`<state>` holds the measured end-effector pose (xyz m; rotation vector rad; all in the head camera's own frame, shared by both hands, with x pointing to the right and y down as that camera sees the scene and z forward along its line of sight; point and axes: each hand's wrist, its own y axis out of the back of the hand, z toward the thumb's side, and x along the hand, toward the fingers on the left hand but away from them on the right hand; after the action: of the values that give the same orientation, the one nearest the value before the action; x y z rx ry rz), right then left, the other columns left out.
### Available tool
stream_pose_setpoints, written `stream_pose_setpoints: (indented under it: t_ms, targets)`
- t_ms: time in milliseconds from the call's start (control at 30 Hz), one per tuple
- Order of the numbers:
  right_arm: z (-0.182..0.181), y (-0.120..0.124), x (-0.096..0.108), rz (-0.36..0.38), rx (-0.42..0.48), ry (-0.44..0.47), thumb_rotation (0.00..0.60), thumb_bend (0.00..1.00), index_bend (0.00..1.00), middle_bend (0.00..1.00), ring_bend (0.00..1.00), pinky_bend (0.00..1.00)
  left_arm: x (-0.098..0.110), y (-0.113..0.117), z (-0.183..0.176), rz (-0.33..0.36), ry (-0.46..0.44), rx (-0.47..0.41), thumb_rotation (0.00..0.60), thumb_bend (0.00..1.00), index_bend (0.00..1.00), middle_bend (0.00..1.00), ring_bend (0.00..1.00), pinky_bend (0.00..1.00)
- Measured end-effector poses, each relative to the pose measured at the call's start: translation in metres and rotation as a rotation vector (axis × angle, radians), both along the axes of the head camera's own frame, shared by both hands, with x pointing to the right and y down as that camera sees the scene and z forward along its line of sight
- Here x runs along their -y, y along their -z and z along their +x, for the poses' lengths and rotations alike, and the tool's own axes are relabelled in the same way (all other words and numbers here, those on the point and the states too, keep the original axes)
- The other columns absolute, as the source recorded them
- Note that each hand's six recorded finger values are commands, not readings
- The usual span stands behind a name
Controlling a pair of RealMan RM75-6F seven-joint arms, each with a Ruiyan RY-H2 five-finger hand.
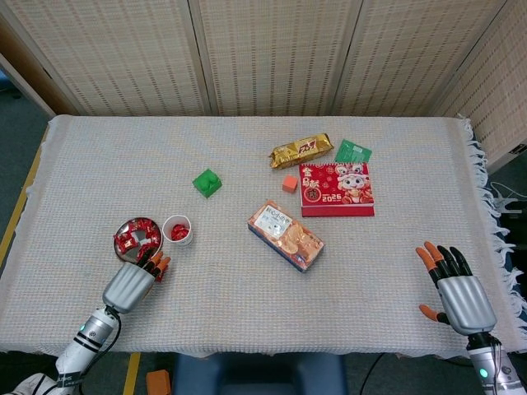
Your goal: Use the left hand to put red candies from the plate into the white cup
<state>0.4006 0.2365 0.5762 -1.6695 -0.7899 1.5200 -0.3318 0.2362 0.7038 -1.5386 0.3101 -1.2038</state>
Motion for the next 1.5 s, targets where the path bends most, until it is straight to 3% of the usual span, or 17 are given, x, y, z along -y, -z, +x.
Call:
stream_pose_setpoints:
  t_ms: [233,800,1100,1500]
  targets:
    - [0.0,0.0,0.0,0.0,-0.001,-0.002,0.6,0.02,0.0,0.0,0.0,0.0,0.001,-0.011,0.003,-0.013,-0.035,0.045,0.6,0.39,0.17,0.21,0.19,0.87]
    - [0.0,-0.001,0.0,-0.002,-0.003,-0.001,0.6,0.02,0.0,0.0,0.0,0.0,-0.002,-0.021,0.005,-0.045,-0.061,0.071,0.6,0.4,0.17,0.22,0.21,0.86]
    - [0.001,0.0,0.001,0.002,-0.004,-0.005,0.6,0.02,0.0,0.0,0.0,0.0,0.001,-0.027,-0.003,-0.067,-0.031,0.108,0.6,0.4,0.17,0.22,0.21,0.87]
    - [0.001,-0.001,0.001,0.002,-0.006,-0.005,0.6,0.02,0.0,0.0,0.0,0.0,-0.003,-0.021,-0.014,-0.078,0.007,0.095,0.6,0.41,0.24,0.31,0.32,0.88]
